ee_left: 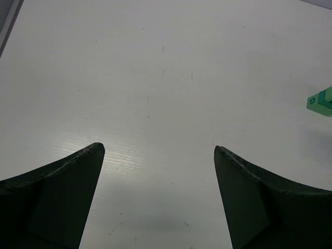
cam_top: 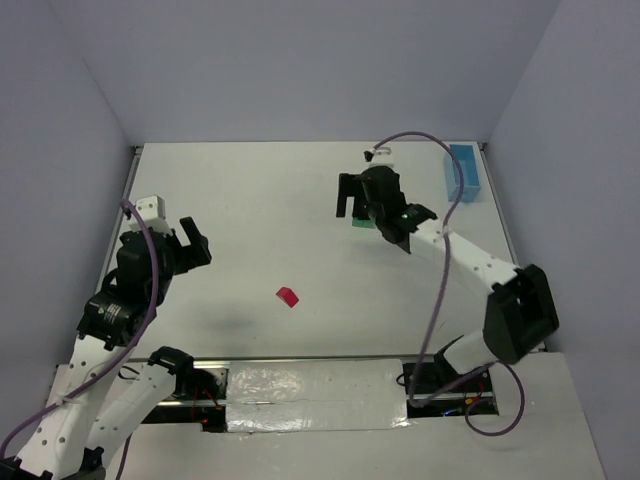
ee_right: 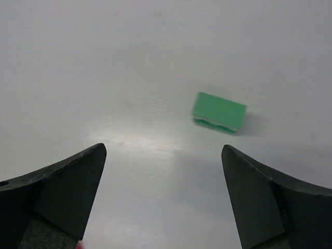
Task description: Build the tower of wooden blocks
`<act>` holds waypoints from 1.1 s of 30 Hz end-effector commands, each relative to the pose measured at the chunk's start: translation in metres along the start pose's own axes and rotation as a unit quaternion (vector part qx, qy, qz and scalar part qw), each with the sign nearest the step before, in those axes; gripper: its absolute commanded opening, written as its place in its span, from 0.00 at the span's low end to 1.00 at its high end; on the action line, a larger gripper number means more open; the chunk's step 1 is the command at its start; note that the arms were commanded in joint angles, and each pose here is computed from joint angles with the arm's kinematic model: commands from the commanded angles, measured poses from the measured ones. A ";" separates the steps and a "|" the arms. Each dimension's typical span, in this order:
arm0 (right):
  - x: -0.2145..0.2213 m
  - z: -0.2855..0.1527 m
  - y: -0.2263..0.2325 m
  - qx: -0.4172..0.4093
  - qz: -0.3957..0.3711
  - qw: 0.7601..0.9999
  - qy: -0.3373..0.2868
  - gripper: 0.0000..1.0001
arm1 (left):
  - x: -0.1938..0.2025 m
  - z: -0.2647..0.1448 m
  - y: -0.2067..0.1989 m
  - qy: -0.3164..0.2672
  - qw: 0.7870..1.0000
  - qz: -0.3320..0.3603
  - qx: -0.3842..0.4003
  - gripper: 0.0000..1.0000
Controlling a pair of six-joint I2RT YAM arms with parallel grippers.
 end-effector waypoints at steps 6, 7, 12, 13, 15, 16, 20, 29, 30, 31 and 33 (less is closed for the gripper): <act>0.074 -0.080 0.097 -0.336 -0.083 0.937 0.041 0.98 | -0.004 0.006 0.002 -0.003 1.000 0.002 -0.020 1.00; 0.095 -0.094 0.117 -0.360 -0.116 0.924 0.054 0.95 | -0.004 0.005 0.004 -0.004 1.000 0.000 -0.025 1.00; 0.159 -0.079 0.137 -0.329 -0.207 0.912 0.130 0.81 | -0.005 0.000 0.007 -0.015 0.999 -0.008 -0.028 1.00; 0.166 -0.083 0.147 -0.334 -0.219 0.907 0.133 0.80 | -0.005 0.001 0.006 -0.014 0.999 -0.008 -0.027 0.99; 0.181 -0.081 0.151 -0.318 -0.245 0.905 0.141 0.78 | -0.004 0.002 0.006 -0.011 1.000 -0.006 -0.029 1.00; 0.178 -0.080 0.156 -0.305 -0.251 0.909 0.131 0.76 | -0.004 0.002 0.006 -0.010 0.999 -0.005 -0.030 0.99; 0.197 -0.075 0.166 -0.293 -0.283 0.902 0.144 0.71 | -0.003 0.004 0.005 -0.005 1.000 -0.003 -0.028 0.99; 0.203 -0.054 0.166 -0.252 -0.313 0.905 0.138 0.67 | -0.002 0.006 0.003 -0.002 1.000 0.003 -0.020 1.00; 0.201 -0.053 0.167 -0.249 -0.313 0.907 0.133 0.66 | -0.002 0.006 0.002 -0.001 1.000 0.004 -0.017 0.99; 0.201 -0.051 0.166 -0.247 -0.316 0.906 0.133 0.66 | -0.001 0.007 0.002 0.001 1.000 0.004 -0.018 0.99; 0.200 -0.049 0.167 -0.247 -0.316 0.906 0.134 0.63 | -0.002 0.006 0.001 0.000 1.000 0.004 -0.015 0.99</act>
Point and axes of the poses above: each gripper's point midway between its finger pads, its own z axis out along the fingers, its own y axis along the line the jaws close on, x = y × z, the point moved 5 cm from there along -z, back along the fingers, and after that the axes turned 4 degrees about z, right-handed, at the moved point
